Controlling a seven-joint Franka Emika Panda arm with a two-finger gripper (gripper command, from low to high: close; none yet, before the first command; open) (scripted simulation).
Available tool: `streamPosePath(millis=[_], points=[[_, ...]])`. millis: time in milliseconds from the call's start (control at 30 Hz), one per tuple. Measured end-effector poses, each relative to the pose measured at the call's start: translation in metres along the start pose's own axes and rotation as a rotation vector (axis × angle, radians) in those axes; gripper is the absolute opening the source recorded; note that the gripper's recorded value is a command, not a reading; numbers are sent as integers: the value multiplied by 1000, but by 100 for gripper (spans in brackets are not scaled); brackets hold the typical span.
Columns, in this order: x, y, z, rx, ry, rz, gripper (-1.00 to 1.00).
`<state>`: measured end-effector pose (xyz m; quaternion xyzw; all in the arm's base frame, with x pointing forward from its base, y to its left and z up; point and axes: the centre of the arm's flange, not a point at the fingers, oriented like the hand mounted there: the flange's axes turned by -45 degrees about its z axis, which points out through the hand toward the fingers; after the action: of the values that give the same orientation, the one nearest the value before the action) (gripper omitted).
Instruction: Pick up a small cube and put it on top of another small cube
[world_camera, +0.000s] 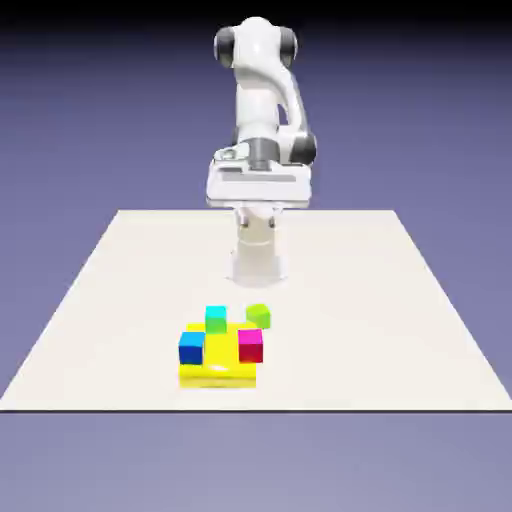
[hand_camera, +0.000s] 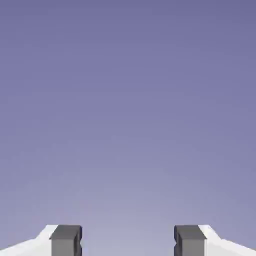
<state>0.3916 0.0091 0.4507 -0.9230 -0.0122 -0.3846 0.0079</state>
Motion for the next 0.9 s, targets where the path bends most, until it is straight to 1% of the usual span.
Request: streamPosePath(millis=[233,433,667,900], points=[[-28,-22,38,52,-52,213,0],[-62,-38,67,43,-107,392,0],[-113,-51,91,-31,-176,585,0],[-173,-61,102,-167,-240,744,0]])
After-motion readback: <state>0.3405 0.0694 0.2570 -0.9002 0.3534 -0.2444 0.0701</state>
